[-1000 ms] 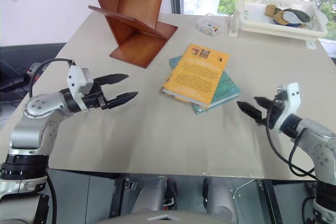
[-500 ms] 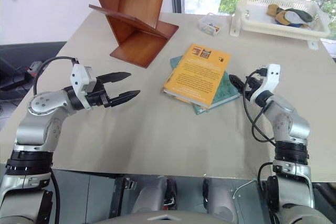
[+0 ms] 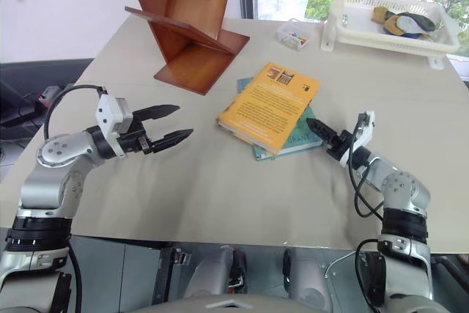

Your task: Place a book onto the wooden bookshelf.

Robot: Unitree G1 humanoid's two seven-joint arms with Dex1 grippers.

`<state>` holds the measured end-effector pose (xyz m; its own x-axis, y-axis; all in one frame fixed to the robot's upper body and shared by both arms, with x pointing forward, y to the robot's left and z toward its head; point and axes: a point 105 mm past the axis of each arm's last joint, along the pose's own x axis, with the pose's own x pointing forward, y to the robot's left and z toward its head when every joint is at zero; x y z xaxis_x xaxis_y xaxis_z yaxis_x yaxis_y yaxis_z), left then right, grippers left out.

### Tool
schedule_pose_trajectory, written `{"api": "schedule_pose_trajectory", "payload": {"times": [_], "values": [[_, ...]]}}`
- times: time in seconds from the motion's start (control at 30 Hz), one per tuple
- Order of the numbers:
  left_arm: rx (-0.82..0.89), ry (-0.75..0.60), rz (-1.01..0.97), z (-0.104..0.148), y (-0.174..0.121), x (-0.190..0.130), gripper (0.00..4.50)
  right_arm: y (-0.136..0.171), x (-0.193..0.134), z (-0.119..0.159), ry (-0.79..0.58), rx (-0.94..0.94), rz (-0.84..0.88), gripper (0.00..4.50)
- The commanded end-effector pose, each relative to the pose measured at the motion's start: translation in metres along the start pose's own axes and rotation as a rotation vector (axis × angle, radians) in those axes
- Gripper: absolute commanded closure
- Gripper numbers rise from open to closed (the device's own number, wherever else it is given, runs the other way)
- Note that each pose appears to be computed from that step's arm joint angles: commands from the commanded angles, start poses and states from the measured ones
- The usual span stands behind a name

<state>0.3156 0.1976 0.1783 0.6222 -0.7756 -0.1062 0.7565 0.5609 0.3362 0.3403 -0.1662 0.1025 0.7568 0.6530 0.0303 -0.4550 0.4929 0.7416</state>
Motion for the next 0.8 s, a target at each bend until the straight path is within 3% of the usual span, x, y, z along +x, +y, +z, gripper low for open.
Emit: {"api": "schedule_pose_trajectory", "payload": {"times": [0.03,0.3,0.47,0.67,0.8], "values": [[0.038,-0.025,0.029,0.011,0.007,-0.005,0.96,0.005,-0.003,0.003,-0.009,-0.070,-0.013,0.00],[0.033,-0.019,0.029,0.007,0.014,-0.003,0.96,0.026,-0.028,0.003,0.035,-0.181,0.033,0.00],[0.039,-0.022,0.027,0.007,0.019,0.000,0.96,0.010,-0.045,-0.005,0.159,-0.438,-0.105,0.00],[0.047,-0.024,0.017,0.008,0.024,0.003,0.96,0.015,-0.054,-0.016,0.313,-0.758,-0.093,0.00],[0.034,-0.026,0.033,0.004,0.032,0.009,0.96,0.016,-0.056,-0.022,0.380,-0.815,-0.080,0.00]]}}
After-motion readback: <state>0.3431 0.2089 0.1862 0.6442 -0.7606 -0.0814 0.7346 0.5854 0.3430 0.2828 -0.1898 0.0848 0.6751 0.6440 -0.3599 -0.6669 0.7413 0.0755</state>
